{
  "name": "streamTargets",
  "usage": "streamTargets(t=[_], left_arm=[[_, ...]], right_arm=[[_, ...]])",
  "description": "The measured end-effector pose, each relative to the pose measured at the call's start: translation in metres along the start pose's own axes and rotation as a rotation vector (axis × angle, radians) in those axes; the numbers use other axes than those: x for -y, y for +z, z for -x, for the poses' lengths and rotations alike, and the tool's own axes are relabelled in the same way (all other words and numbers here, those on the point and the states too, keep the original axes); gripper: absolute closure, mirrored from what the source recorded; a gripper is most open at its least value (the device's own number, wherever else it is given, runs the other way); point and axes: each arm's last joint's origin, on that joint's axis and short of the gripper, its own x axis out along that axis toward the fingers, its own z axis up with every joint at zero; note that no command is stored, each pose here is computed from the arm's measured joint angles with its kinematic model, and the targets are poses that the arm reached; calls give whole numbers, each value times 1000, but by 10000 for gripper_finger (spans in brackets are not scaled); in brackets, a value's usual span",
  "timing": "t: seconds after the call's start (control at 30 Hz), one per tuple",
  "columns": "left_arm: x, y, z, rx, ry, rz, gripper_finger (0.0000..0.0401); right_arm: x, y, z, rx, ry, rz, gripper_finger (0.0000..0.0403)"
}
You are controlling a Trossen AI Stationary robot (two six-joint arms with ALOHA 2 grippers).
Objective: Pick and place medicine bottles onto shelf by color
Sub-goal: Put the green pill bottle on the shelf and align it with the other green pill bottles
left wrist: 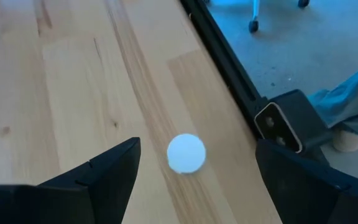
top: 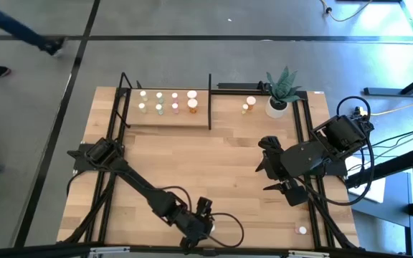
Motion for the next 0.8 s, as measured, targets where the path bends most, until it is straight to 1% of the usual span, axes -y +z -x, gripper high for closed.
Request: streamTargets(t=[0.2,0.4,0.5,0.67,0.8], left_arm=[[1,0,0,2,2,23,89],[-3,1,0,14,61,45,89],[-3,1,-1,15,66,47,89],[0,-7,-13,-12,63,44,89],[4,-7,-17,9,57,45,90]], right_arm=[[0,0,0,0,-1,1,144],[0,0,0,0,-1,-2,144],[0,0,0,0,-1,-2,144],[0,0,0,2,-15,-2,144],[1,0,0,3,-19,-4,144]])
